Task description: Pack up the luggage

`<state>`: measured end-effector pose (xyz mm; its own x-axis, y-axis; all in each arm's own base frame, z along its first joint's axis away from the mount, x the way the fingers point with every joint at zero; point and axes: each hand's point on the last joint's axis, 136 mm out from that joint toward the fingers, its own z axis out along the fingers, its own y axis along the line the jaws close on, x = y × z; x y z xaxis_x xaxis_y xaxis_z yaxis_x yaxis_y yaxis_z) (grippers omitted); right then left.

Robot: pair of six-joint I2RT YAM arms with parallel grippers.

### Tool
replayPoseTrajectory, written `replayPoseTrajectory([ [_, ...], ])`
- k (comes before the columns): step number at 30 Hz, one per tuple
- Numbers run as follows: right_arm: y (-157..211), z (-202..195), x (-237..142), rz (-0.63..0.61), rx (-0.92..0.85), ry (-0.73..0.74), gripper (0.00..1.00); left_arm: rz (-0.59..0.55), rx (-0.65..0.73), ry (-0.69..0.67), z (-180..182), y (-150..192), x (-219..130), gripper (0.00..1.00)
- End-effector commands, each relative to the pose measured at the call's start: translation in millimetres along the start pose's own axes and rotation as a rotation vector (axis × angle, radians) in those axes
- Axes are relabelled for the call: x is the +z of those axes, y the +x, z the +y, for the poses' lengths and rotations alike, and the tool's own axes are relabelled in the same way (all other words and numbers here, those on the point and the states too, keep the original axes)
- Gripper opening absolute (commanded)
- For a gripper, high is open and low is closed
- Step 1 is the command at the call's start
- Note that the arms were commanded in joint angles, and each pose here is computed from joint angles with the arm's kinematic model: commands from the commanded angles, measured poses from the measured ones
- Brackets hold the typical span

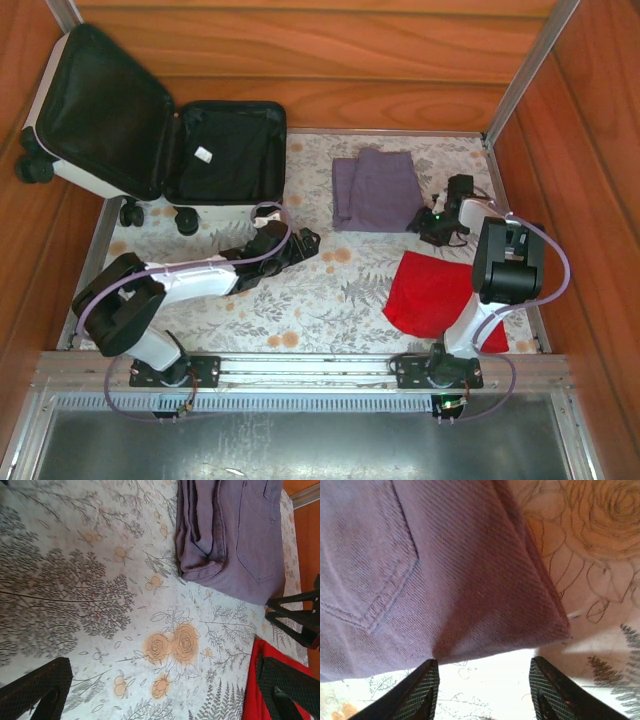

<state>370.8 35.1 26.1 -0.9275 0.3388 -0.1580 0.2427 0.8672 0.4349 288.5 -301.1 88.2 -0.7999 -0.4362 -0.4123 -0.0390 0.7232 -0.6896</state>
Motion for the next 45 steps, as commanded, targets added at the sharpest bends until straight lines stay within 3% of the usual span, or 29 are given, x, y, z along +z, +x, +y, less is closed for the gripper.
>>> replayPoseTrajectory([
  [1, 8, 11, 6, 0.027, -0.009, -0.057, 0.44, 0.014, -0.076, 0.111, -31, -2, 7, 1.00],
  [3, 12, 11, 5, 0.039, -0.021, -0.039, 0.45, 0.017, -0.086, 0.118, -32, -2, 10, 1.00],
  [10, 2, -5, -26, -0.050, -0.042, 0.107, 0.74, 0.014, -0.089, 0.121, -31, -1, 12, 1.00],
  [22, -57, -1, -13, -0.045, -0.049, 0.070, 0.72, 0.031, -0.053, 0.097, -22, 5, 19, 0.99],
  [29, -56, -7, 3, 0.018, -0.058, 0.076, 0.58, 0.038, -0.052, 0.084, -17, 8, 24, 0.99],
  [38, -10, -8, 8, 0.064, 0.038, 0.044, 0.07, 0.066, -0.073, 0.089, -19, 13, 37, 0.99],
  [40, 5, -3, 9, 0.073, 0.053, 0.032, 0.02, 0.060, -0.081, 0.083, -16, 10, 38, 0.98],
  [45, 44, 32, 18, 0.114, 0.021, 0.011, 0.03, 0.040, -0.108, 0.071, -7, 0, 40, 0.98],
])
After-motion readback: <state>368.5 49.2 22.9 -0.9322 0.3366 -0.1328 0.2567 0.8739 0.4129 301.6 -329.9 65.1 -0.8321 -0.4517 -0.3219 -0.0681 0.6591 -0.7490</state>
